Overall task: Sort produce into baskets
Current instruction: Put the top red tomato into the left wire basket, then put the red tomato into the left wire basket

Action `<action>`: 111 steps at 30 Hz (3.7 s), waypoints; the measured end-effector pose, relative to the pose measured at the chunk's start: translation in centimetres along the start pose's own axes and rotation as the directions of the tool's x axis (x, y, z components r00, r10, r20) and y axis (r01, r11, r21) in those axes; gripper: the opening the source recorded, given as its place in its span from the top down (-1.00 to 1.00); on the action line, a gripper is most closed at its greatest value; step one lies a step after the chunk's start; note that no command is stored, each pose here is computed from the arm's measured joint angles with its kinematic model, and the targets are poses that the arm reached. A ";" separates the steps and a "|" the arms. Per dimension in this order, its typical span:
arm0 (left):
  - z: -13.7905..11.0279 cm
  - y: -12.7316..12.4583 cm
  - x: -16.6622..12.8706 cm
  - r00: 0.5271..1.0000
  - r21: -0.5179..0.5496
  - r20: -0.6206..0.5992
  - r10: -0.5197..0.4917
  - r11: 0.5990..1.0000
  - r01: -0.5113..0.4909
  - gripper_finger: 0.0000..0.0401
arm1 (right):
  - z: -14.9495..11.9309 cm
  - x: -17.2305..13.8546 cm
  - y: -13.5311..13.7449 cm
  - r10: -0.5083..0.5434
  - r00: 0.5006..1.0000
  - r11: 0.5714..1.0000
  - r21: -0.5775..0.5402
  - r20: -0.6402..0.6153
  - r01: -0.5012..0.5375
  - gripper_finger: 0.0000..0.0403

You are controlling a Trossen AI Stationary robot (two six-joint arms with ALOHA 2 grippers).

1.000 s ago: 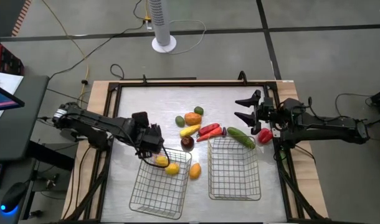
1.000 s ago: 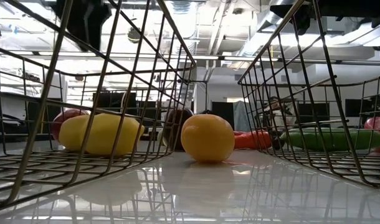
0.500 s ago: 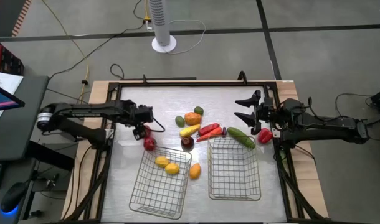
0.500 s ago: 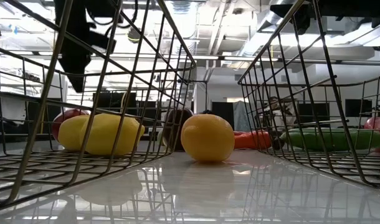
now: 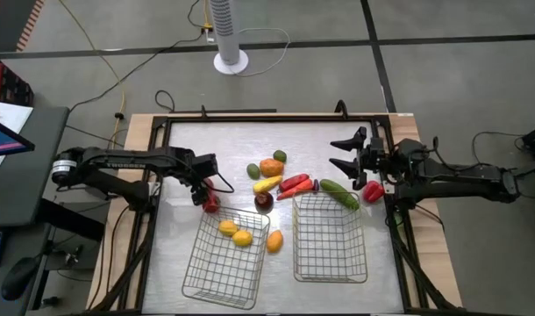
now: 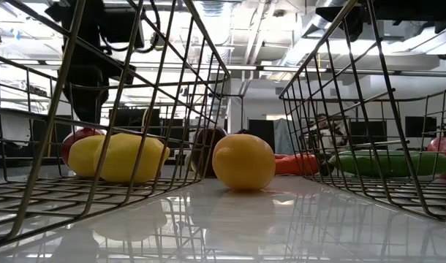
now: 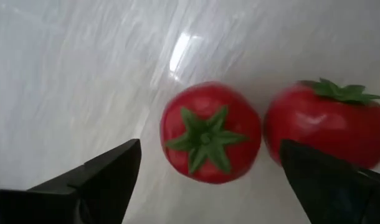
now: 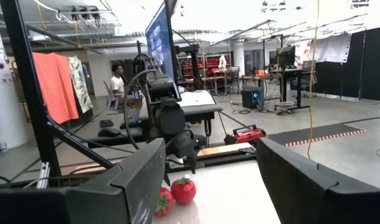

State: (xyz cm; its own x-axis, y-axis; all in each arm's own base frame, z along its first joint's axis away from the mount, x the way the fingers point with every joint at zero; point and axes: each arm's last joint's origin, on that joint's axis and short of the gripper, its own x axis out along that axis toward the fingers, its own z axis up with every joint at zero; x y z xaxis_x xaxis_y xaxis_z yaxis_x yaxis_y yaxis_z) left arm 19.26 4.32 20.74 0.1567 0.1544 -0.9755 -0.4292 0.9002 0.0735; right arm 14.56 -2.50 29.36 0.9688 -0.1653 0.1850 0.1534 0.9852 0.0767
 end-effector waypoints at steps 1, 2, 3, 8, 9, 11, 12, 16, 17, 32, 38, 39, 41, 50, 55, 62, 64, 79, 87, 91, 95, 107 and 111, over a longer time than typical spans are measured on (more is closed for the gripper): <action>-0.2 0.1 0.4 1.000 -0.005 -0.003 0.005 1.000 -0.005 -0.85 | 0.0 0.0 0.0 0.000 1.000 1.000 0.000 -0.001 0.000 -0.39; -0.3 0.3 0.7 1.000 -0.012 0.000 0.013 1.000 -0.013 -0.86 | 0.0 0.0 0.0 0.000 1.000 1.000 0.000 0.000 0.000 -0.39; -0.3 0.4 1.0 1.000 -0.020 0.004 0.023 1.000 -0.023 -0.86 | 0.0 0.0 0.0 0.000 1.000 1.000 0.000 0.002 0.000 -0.39; -0.8 1.1 2.1 1.000 -0.057 -0.008 0.021 0.998 -0.021 -0.86 | 0.0 0.0 0.0 0.000 1.000 1.000 0.000 0.001 0.000 -0.39; -0.8 1.2 2.3 1.000 -0.066 -0.004 0.007 0.998 -0.008 -0.86 | 0.0 0.0 0.0 0.000 1.000 1.000 0.000 0.001 0.000 -0.39; -0.9 1.3 2.7 1.000 -0.078 0.002 -0.010 0.997 0.010 -0.86 | 0.0 0.0 0.0 0.000 1.000 1.000 0.000 0.002 0.000 -0.39; -1.0 1.4 3.0 1.000 -0.083 0.005 -0.013 0.996 0.013 -0.86 | 0.0 0.0 0.0 0.000 1.000 1.000 0.000 0.002 0.000 -0.39; -0.6 1.7 3.1 0.999 -0.106 0.045 -0.014 0.994 0.018 -0.86 | 0.0 0.0 0.0 0.000 1.000 1.000 0.000 0.003 0.000 -0.39; -0.5 1.7 3.1 0.999 -0.109 0.053 -0.012 0.994 0.018 -0.86 | 0.0 0.0 0.0 0.000 1.000 1.000 0.000 0.003 0.000 -0.39; -0.3 1.9 3.1 0.998 -0.108 0.069 -0.015 0.994 0.022 -0.22 | 0.0 0.0 0.0 0.000 1.000 1.000 0.000 0.004 0.000 -0.39; 0.7 2.0 1.1 0.998 -0.085 0.062 -0.009 0.996 0.014 -0.19 | 0.1 0.0 0.0 0.000 1.000 1.000 0.000 0.008 0.000 -0.39; 1.1 2.1 0.4 0.997 -0.085 0.071 0.015 0.996 -0.009 -0.20 | 0.1 0.0 0.0 0.000 1.000 1.000 0.000 0.008 0.000 -0.39; 1.8 2.3 -1.0 0.994 -0.090 0.087 0.069 0.994 -0.061 -0.21 | 0.1 0.0 0.0 0.000 1.000 1.000 0.000 0.008 0.000 -0.39; 6.2 1.5 -9.1 0.917 -0.069 0.396 -0.046 0.994 0.080 -0.22 | 0.1 0.0 0.0 0.000 1.000 1.000 -0.005 0.006 0.000 -0.39; 6.7 -0.9 -11.0 0.842 0.020 0.438 -0.315 0.940 0.341 -0.22 | 0.0 0.0 0.0 -0.001 1.000 1.000 -0.008 0.000 0.001 -0.39; 4.7 -6.5 -11.2 0.796 0.181 0.263 -0.545 0.838 0.514 -0.27 | 0.0 0.0 0.0 -0.001 1.000 1.000 -0.011 -0.001 0.001 -0.39; 4.2 -7.9 -11.3 0.791 0.208 0.242 -0.562 0.826 0.524 -0.32 | 0.0 0.0 0.0 -0.001 1.000 1.000 -0.010 -0.002 0.001 -0.39; 2.7 -10.4 -10.3 0.878 0.171 0.199 -0.435 0.898 0.406 -0.76 | 0.0 0.0 0.0 -0.001 1.000 1.000 0.000 -0.001 0.001 -0.39; 0.4 -6.6 -9.8 0.998 0.102 0.049 -0.046 0.994 0.041 -0.78 | 0.0 0.0 0.0 -0.001 1.000 1.000 0.000 -0.003 0.001 -0.39; -0.8 -5.3 -9.4 0.989 0.152 -0.047 0.143 0.979 -0.135 -0.78 | 0.0 0.0 0.0 -0.001 1.000 1.000 0.000 -0.004 0.001 -0.39; -2.0 -5.9 -7.5 0.979 0.347 -0.073 0.189 0.925 -0.153 -0.78 | 0.0 0.0 0.0 -0.002 1.000 1.000 -0.001 -0.005 0.002 -0.39; -2.7 -7.4 -3.1 0.987 0.624 -0.019 0.157 0.773 -0.110 -0.78 | 0.0 0.0 0.0 -0.001 1.000 1.000 -0.003 0.000 0.001 -0.39; -2.5 -7.6 -2.2 0.990 0.635 -0.018 0.139 0.766 -0.096 -0.78 | 0.0 0.0 0.0 -0.001 1.000 1.000 -0.001 0.001 0.001 -0.39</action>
State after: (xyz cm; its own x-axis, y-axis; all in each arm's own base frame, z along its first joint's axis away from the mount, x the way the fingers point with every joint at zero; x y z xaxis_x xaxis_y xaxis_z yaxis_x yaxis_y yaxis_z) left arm 19.93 -3.88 21.76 0.0795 0.2709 -0.9593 0.2209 0.9336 0.2820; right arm 14.55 -2.51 29.37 0.9684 -0.1664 0.1857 0.1546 0.9850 0.0761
